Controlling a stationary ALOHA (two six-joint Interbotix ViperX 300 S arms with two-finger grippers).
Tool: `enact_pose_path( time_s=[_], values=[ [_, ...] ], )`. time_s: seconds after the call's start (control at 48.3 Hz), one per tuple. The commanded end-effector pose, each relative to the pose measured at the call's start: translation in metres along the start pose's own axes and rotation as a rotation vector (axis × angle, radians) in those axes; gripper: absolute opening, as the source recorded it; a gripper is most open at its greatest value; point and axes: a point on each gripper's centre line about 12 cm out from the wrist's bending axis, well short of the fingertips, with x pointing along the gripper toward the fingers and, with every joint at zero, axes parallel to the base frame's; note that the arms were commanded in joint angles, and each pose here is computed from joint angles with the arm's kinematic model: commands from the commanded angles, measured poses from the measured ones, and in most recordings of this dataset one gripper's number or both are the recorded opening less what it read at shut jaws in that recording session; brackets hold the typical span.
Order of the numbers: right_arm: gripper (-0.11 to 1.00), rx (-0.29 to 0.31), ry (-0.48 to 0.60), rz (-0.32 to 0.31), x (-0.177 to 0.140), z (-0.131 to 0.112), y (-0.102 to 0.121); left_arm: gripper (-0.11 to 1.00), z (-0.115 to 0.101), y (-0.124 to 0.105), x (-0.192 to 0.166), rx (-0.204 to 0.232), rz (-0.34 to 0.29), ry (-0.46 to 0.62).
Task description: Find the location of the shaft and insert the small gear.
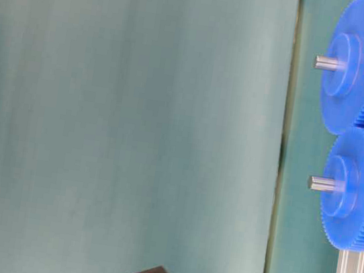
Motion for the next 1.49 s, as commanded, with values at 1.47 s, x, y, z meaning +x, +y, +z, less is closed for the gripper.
enact_pose_path(
  time_s=[1.47],
  values=[
    [0.05,0.01,-0.006,0.003,0.0007,0.0016,0.0006,0.79,0.0066,-0.0005,-0.0147,0.003,-0.004,-0.049]
  ],
)
